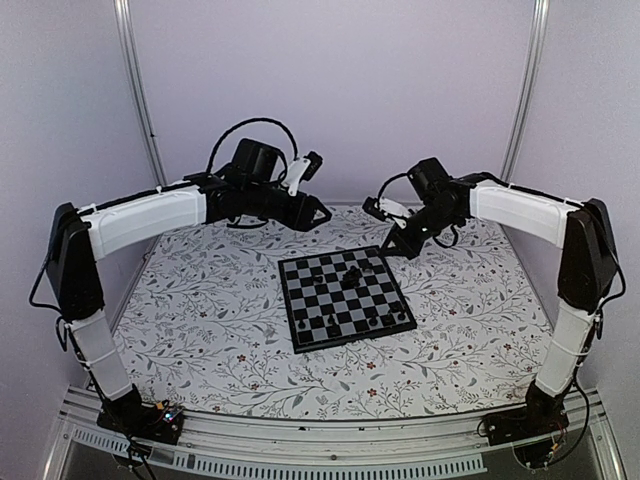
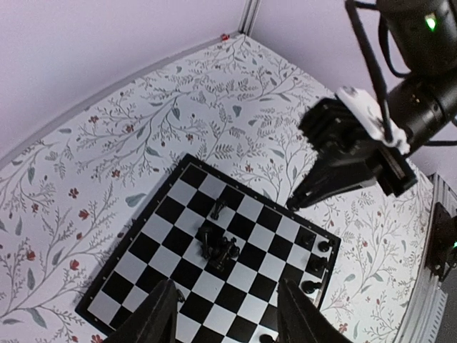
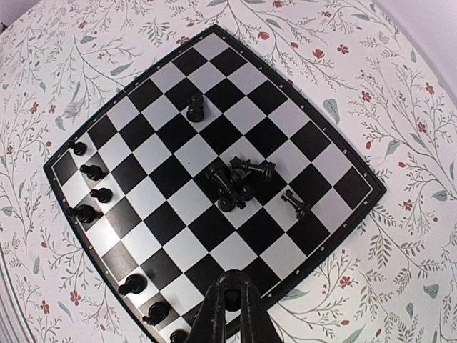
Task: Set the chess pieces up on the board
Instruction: Pick up the chess piece from the chessboard, then place the chess piece on the chessboard.
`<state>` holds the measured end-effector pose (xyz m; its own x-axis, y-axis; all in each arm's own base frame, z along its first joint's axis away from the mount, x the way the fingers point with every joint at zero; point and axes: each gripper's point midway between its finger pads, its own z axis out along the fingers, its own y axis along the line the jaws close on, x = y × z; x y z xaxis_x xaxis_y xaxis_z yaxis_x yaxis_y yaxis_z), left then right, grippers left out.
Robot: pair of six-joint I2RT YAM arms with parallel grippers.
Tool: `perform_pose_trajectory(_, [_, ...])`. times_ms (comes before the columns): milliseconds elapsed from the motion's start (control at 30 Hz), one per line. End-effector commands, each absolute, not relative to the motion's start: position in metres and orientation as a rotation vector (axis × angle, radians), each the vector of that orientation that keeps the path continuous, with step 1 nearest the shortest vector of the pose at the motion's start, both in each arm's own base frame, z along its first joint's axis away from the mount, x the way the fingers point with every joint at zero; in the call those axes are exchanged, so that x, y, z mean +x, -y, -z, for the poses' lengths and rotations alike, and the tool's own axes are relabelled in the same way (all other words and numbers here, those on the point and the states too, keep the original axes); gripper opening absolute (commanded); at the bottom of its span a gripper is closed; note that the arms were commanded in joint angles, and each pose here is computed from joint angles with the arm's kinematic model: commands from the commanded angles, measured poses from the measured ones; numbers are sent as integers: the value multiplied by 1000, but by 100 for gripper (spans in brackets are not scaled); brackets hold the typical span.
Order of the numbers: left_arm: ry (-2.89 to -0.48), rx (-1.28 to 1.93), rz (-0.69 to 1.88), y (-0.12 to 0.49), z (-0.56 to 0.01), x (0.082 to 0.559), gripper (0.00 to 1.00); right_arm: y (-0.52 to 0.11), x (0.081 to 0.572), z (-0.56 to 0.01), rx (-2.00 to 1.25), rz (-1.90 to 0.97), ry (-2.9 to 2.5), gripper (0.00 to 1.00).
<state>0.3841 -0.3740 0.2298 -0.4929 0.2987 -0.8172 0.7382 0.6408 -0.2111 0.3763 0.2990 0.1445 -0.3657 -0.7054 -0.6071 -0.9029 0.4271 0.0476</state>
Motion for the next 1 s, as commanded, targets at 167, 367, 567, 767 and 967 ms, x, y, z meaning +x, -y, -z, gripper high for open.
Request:
perform_pose_trajectory(167, [-1896, 820, 744, 371, -261, 394, 50, -272, 312, -144, -1525, -537, -2110, 4])
perform_pose_trajectory(367, [-1882, 826, 691, 355, -248, 388, 50, -269, 300, -125, -1609, -543, -2125, 4])
perform_pose_trajectory(567, [-1899, 823, 675, 351, -241, 388, 51, -279, 300, -101, -1688, -492, -2127, 4])
perform_pose_trajectory(767, [-1907, 827, 667, 351, -236, 388, 51, -287, 298, -81, -1735, -490, -2149, 4])
perform_pose_trajectory(967, [-1913, 832, 665, 351, -234, 388, 51, -290, 299, -64, -1748, -478, -2183, 4])
